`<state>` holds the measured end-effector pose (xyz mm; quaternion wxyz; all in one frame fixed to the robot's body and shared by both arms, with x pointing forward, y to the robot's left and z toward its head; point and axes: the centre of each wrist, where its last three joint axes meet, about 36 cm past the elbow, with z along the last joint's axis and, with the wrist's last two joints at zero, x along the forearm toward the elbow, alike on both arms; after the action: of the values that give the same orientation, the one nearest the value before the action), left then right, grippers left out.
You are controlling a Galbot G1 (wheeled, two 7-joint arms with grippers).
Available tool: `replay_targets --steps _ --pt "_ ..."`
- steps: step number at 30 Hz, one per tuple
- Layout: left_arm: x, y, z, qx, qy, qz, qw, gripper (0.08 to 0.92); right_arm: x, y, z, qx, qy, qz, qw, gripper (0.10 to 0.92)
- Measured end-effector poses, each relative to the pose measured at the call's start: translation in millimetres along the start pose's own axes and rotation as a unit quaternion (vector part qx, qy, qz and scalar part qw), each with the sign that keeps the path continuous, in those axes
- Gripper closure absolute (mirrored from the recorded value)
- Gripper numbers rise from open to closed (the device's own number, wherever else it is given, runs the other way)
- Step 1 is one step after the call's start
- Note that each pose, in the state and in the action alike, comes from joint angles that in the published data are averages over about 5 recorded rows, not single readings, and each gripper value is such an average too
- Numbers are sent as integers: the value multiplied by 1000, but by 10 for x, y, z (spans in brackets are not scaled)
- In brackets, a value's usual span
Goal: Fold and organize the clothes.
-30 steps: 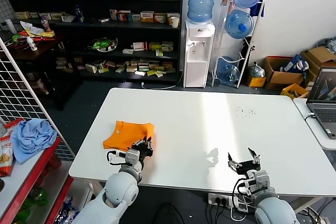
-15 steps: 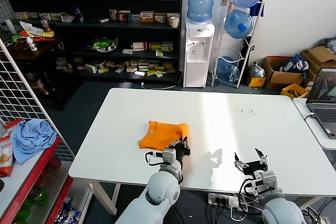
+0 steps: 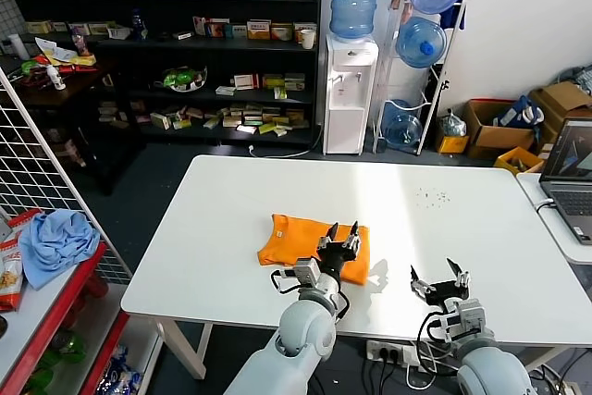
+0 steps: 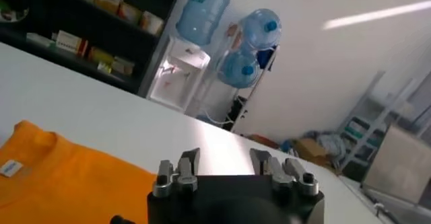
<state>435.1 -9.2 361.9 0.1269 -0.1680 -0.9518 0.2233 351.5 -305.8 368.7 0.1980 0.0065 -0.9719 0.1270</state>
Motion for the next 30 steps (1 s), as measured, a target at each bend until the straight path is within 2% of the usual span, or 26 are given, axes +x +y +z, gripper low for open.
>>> replay_targets --steps 5,9,14,18,24,30 --pt "116 156 -73 18 -36 4 999 271 -28 19 5 -3 -6 -1 1000 200" --pt "272 468 -84 -2 -63 -6 998 191 -48 8 24 -8 -19 -5 1000 200" --pt "526 1025 -32 -67 -98 -32 992 177 -109 -25 49 -24 -49 -16 998 200" --pt "739 1455 -2 -131 -118 -51 983 177 -168 -47 80 -37 -67 -21 997 200" --pt "1020 1955 19 -219 -131 -72 964 177 -226 -61 100 -51 -86 -23 995 200" --pt "1214 2320 -45 -291 -139 -81 943 177 -229 -74 132 -54 -96 -24 994 200"
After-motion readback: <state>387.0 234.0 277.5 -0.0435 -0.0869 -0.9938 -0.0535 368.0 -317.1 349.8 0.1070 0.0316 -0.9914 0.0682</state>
